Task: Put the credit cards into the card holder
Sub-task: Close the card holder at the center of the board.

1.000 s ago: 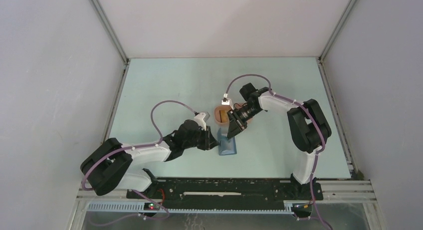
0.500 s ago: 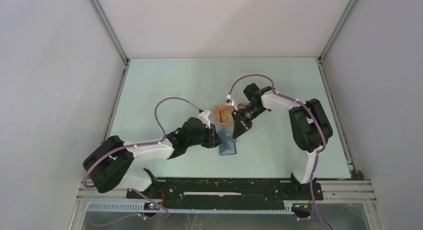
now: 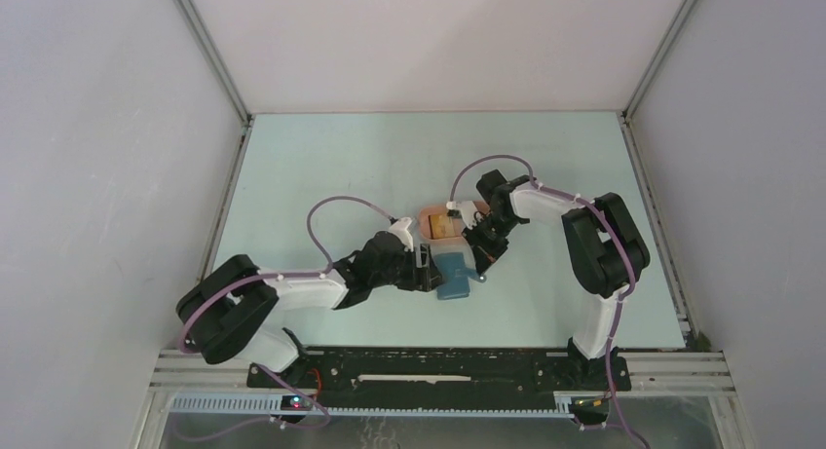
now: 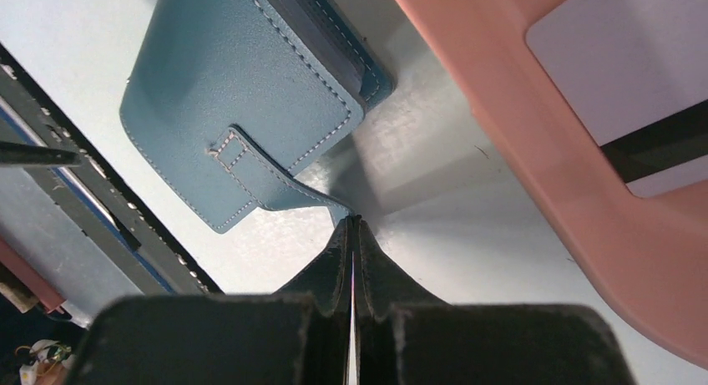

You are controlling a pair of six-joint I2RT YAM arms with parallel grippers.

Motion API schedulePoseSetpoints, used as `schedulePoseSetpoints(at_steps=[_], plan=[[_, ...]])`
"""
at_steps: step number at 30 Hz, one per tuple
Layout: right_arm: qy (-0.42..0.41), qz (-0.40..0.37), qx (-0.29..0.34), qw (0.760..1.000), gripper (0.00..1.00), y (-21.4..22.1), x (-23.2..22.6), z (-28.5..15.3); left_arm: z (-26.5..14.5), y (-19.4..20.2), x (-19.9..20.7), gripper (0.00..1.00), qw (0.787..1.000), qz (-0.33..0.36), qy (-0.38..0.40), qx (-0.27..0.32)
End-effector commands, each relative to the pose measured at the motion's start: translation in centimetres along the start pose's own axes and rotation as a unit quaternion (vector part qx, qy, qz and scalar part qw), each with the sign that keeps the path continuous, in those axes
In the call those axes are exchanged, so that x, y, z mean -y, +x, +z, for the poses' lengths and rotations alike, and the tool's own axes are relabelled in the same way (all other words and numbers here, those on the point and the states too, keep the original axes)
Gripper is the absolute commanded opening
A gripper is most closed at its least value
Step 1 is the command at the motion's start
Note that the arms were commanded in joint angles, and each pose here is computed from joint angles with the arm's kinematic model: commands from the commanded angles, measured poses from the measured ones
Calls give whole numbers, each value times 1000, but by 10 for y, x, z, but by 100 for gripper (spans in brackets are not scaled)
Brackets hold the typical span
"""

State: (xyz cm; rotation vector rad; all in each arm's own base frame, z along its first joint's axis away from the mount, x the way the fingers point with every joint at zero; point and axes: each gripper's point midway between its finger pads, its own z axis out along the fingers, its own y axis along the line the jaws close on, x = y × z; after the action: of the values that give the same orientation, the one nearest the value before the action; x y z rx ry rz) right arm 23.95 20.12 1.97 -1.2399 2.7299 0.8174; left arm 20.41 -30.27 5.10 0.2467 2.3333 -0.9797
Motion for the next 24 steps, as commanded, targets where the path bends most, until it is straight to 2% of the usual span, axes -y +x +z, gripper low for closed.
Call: schedulePoseSetpoints(at_steps=[1,7,11,18,21,24], plan=[[46,-8,-11,999,0,1,14,-1,8,-4,-2,75,998,-62,7,17],[48,-9,-16,999,0,2,14,2,19,6,-6,78,990,-137,35,-3],[45,-10,-16,999,0,1,13,2,29,18,-12,78,985,-171,25,-28],[43,-12,-22,999,0,3,12,4,33,39,-23,74,975,-213,8,-55],[41,-13,-27,999,0,4,11,7,33,42,-21,68,971,-231,20,-52],[42,-14,-32,999,0,5,10,9,35,36,-11,57,967,-246,55,-37]])
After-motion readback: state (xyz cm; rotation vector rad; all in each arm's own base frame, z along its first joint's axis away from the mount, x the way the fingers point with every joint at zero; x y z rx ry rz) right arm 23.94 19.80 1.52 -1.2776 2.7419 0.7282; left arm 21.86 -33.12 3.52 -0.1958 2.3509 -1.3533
